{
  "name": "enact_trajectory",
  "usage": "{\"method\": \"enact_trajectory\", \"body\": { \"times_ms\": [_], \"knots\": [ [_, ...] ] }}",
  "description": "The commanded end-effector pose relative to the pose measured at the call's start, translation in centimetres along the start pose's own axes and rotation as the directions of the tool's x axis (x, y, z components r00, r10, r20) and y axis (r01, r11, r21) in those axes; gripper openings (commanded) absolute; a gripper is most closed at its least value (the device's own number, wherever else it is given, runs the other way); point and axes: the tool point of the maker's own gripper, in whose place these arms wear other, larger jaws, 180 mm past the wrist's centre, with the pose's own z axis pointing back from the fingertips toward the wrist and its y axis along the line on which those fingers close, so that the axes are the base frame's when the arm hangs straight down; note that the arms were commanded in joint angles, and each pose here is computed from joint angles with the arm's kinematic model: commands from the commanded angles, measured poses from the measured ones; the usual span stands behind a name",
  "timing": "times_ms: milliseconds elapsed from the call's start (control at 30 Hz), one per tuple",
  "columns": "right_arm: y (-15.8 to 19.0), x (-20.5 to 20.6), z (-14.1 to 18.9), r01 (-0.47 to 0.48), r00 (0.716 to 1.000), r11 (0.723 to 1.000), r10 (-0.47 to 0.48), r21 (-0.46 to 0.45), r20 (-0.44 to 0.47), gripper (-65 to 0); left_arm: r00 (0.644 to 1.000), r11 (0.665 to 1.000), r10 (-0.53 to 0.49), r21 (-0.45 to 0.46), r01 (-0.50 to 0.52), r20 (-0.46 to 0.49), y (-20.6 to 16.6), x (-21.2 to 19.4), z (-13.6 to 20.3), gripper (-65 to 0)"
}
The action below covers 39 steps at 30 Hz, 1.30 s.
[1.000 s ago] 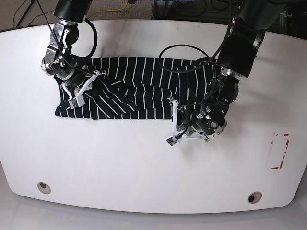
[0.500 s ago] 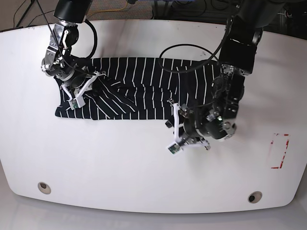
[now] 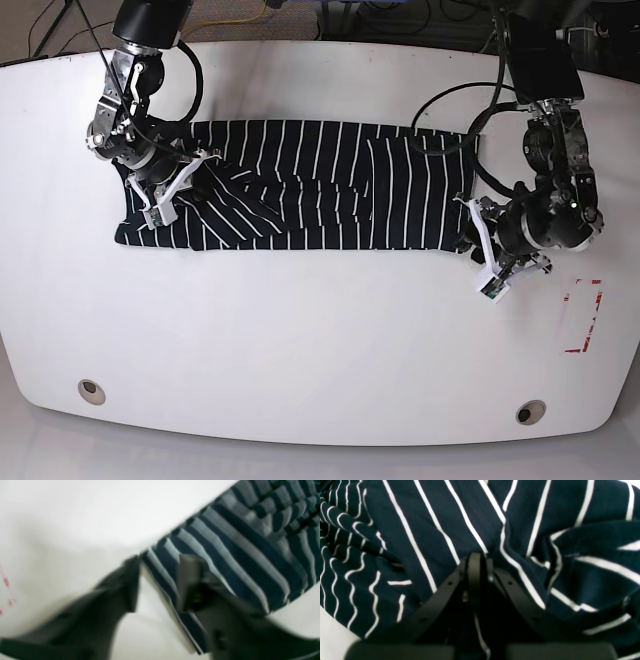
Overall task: Layout the t-shirt on the table in an organized manner, then fold the t-shirt properly
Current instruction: 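Move the left gripper back to the shirt end and grasp it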
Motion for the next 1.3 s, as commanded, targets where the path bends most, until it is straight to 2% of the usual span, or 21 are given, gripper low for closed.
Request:
{"method": "enact_trajectory", "body": {
  "times_ms": [0,333,467,700,800,1033,1100,1167,1233,1267],
  "knots": [
    [-0.4,1.3,0.4,-0.017,0.999,1.0,0.018,-0.012,0.032,-62.8,0.999,1.0,0.007,0.014,-0.008,0.037,0.9,0.4,0.7,-53.5],
    [-0.3,1.3,0.3,-0.02,0.999,1.0,0.02,-0.009,0.03,-62.8,0.998,0.999,0.048,-0.002,-0.048,-0.032,0.3,-3.1,0.3,-53.7],
    [-0.2,1.3,0.2,-0.02,0.999,1.0,0.02,-0.006,0.03,-62.8,0.996,0.998,0.057,-0.034,-0.059,-0.067,-0.4,-4.2,-0.6,-54.0],
    [-0.2,1.8,0.2,-0.025,0.999,1.0,0.025,-0.008,0.039,-62.8,0.983,0.987,0.131,-0.077,-0.142,-0.129,-1.1,-7.5,-3.3,-54.2],
    [-0.2,2.2,0.4,-0.031,0.998,0.999,0.031,-0.009,0.048,-62.6,0.974,0.987,0.121,-0.078,-0.138,-0.19,-1.4,-9.3,-4.4,-54.2],
    [0.5,4.5,1.6,-0.087,0.992,0.996,0.089,-0.032,0.087,-61.8,0.962,0.991,0.107,-0.049,-0.123,-0.25,-1.2,-11.3,-5.1,-54.2],
    [0.6,5.4,2.0,-0.097,0.991,0.994,0.101,-0.046,0.086,-58.5,0.961,0.992,0.105,-0.046,-0.12,-0.255,-1.2,-11.5,-5.1,-54.2],
    [0.2,6.5,2.9,-0.107,0.99,0.991,0.113,-0.077,0.086,-51.5,0.961,0.992,0.106,-0.045,-0.122,-0.257,-1.1,-11.6,-5.1,-54.2],
    [-0.5,7.2,3.9,-0.112,0.99,0.987,0.121,-0.114,0.079,-43.6,0.961,0.992,0.105,-0.043,-0.12,-0.257,-1.1,-11.6,-5.0,-54.2],
    [-0.9,8.0,4.9,-0.108,0.989,0.984,0.121,-0.144,0.086,-34.6,0.961,0.992,0.107,-0.042,-0.121,-0.256,-1.0,-11.6,-5.0,-54.2]
  ]
}}
